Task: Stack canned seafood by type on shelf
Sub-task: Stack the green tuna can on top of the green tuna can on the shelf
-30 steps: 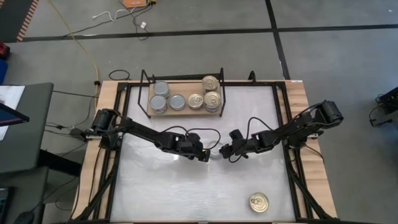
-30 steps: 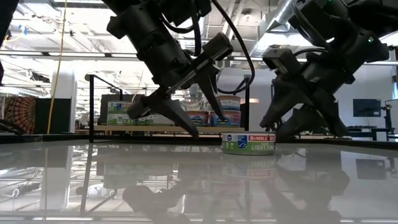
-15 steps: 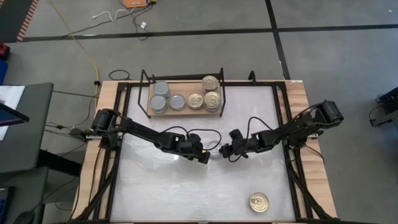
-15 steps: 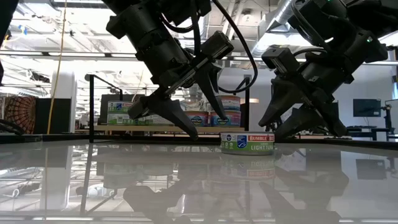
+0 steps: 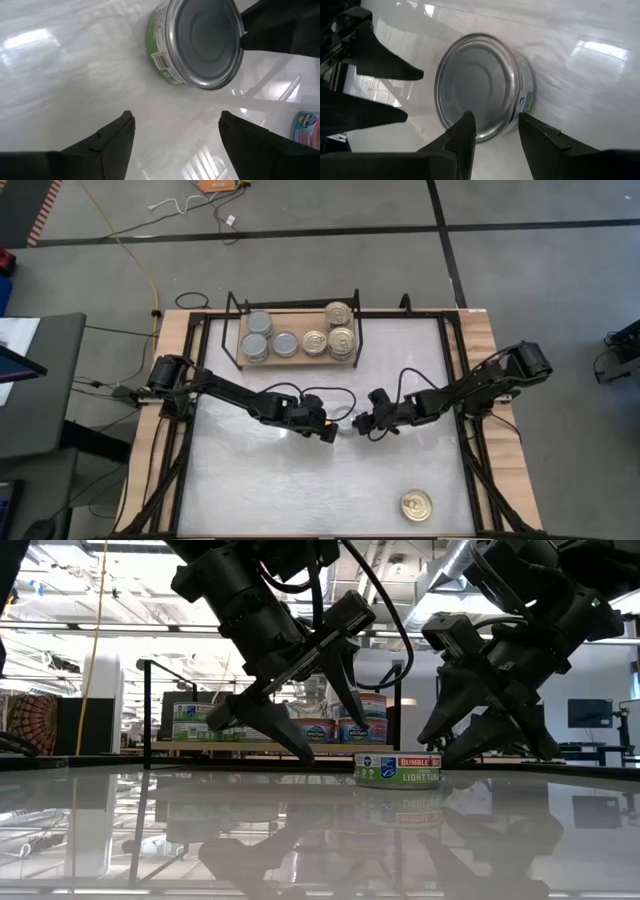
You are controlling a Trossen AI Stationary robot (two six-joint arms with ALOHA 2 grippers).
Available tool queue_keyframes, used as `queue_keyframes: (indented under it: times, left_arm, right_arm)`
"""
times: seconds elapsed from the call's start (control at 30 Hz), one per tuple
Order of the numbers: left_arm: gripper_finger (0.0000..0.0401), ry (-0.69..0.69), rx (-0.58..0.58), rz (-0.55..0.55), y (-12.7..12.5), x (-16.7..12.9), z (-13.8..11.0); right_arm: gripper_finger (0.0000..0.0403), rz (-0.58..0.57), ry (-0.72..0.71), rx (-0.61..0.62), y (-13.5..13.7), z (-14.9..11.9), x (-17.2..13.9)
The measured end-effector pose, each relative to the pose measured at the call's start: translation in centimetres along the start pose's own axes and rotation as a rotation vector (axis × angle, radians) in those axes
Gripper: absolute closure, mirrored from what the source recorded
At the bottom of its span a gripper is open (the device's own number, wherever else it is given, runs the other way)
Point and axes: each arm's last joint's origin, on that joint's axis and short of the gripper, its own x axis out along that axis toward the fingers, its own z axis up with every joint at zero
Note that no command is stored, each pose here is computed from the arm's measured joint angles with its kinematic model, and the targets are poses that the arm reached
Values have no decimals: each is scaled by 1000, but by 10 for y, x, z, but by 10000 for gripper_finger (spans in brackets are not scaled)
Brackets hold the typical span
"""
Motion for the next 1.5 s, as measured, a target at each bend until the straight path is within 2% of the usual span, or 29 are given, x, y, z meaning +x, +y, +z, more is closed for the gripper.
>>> queue_keyframes:
  times: [0.6, 0.9, 1.5]
  left_arm:
    - [126, -15, -5, 34, 11, 13, 16]
    - [126, -21, -33, -4, 14, 23, 29]
    - [126, 0, -13, -4, 16, 23, 32]
  right_arm:
    - [230, -48, -24, 26, -7, 12, 3]
    - [231, -85, -7, 9, -11, 15, 4]
    - [288, 2, -19, 64, -7, 8, 21]
